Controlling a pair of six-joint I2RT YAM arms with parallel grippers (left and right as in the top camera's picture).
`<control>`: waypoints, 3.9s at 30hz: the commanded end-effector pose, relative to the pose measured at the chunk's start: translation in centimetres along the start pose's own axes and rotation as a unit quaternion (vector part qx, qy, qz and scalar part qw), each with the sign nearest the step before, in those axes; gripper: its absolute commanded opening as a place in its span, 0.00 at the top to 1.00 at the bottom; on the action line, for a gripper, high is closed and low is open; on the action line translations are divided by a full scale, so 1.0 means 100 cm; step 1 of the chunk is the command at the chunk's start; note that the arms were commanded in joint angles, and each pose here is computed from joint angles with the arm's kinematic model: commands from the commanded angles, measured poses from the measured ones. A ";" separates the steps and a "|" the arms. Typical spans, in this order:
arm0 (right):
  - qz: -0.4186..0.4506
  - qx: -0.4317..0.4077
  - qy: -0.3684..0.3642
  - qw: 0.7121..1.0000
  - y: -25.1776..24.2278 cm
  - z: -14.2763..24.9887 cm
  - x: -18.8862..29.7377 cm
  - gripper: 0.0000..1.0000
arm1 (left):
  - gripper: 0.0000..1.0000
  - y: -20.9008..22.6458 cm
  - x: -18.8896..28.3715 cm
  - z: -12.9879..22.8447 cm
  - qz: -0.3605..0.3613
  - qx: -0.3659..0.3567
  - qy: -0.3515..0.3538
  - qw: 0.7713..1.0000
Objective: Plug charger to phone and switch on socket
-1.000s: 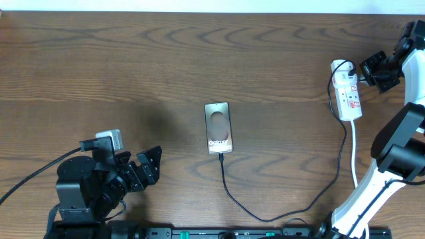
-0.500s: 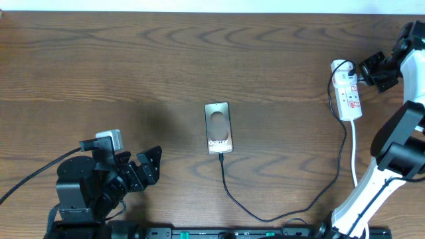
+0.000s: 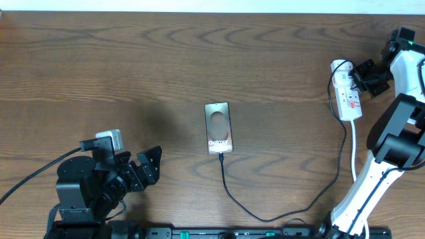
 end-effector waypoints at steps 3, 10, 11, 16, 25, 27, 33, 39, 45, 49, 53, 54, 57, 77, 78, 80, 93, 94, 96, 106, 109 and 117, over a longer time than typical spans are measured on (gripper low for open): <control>-0.013 0.049 0.043 0.998 0.017 0.026 -0.015 0.99 | 0.10 0.001 0.000 0.000 -0.004 -0.003 -0.002 1.000; 0.031 0.056 -0.121 0.991 0.001 0.011 0.098 0.99 | 0.10 0.001 0.000 0.000 -0.004 -0.003 -0.002 1.000; 0.034 0.057 -0.153 0.986 -0.002 0.012 0.122 0.99 | 0.10 0.001 0.000 0.000 -0.004 -0.003 -0.002 1.000; -0.034 0.074 -0.295 0.952 -0.007 0.036 0.241 0.99 | 0.10 0.001 0.000 0.000 -0.004 -0.003 -0.002 1.000; -0.244 0.072 -0.536 0.805 -0.050 0.142 0.445 0.98 | 0.10 0.001 0.000 0.000 -0.004 -0.003 -0.002 1.000; -0.283 0.077 -0.567 0.770 -0.065 0.170 0.475 0.99 | 0.10 0.001 0.000 0.000 -0.004 -0.003 -0.002 1.000; -0.385 0.127 -0.607 0.684 -0.092 0.238 0.527 0.98 | 0.10 0.001 0.000 0.000 -0.004 -0.003 -0.002 1.000; -0.398 0.194 -0.589 0.676 -0.110 0.284 0.525 0.95 | 0.10 0.001 0.000 0.000 -0.004 -0.003 -0.002 1.000; -0.434 0.235 -0.588 0.640 -0.138 0.320 0.518 0.99 | 0.10 0.001 0.000 0.000 -0.004 -0.003 -0.002 1.000; -0.446 0.230 -0.603 0.620 -0.156 0.333 0.511 0.99 | 0.10 0.001 0.000 0.000 -0.004 -0.003 -0.002 1.000; -0.459 0.225 -0.619 0.596 -0.176 0.347 0.505 0.98 | 0.10 0.001 0.000 0.000 -0.004 -0.003 -0.002 1.000; -0.464 0.223 -0.624 0.588 -0.182 0.351 0.504 0.99 | 0.10 0.001 0.000 0.000 -0.004 -0.003 -0.002 1.000; -0.473 0.219 -0.635 0.570 -0.194 0.360 0.501 0.99 | 0.10 0.001 0.000 0.000 -0.004 -0.003 -0.002 1.000; -0.459 0.212 -0.755 0.416 -0.307 0.415 0.507 0.89 | 0.10 0.001 0.000 0.000 -0.004 -0.003 -0.002 1.000; -0.461 0.207 -0.759 0.411 -0.314 0.417 0.506 0.88 | 0.10 0.001 0.000 0.000 -0.004 -0.003 -0.002 1.000; -0.455 0.192 -0.771 0.402 -0.328 0.421 0.504 0.88 | 0.10 0.001 0.000 0.000 -0.004 -0.003 -0.002 1.000; -0.438 0.104 -0.813 0.371 -0.387 0.440 0.485 0.85 | 0.10 0.001 0.000 0.000 -0.004 -0.003 -0.002 1.000; -0.436 0.100 -0.814 0.371 -0.388 0.440 0.485 0.83 | 0.10 0.001 0.000 0.000 -0.004 -0.003 -0.002 1.000; -0.433 0.094 -0.815 0.374 -0.389 0.439 0.485 0.83 | 0.10 0.001 0.000 0.000 -0.004 -0.003 -0.002 1.000; -0.454 0.068 -0.805 0.376 -0.393 0.437 0.486 0.28 | 0.10 0.001 0.000 0.000 -0.004 -0.003 -0.002 1.000; -0.509 0.039 -0.777 0.368 -0.391 0.436 0.490 0.01 | 0.10 0.001 0.000 0.000 -0.004 -0.003 -0.002 1.000; -0.524 0.018 -0.755 0.394 -0.334 0.398 0.473 0.01 | 0.10 0.001 0.000 0.000 -0.004 -0.003 -0.002 1.000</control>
Point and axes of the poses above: each gripper's point midway between its finger pads, its own x axis back along the fingers, its own y axis along the line the jaws close on, z = x × y, the point moved 8 cm from there along x, back along the fingers, and after that the axes turned 2 degrees about x, right-handed, at the moved point
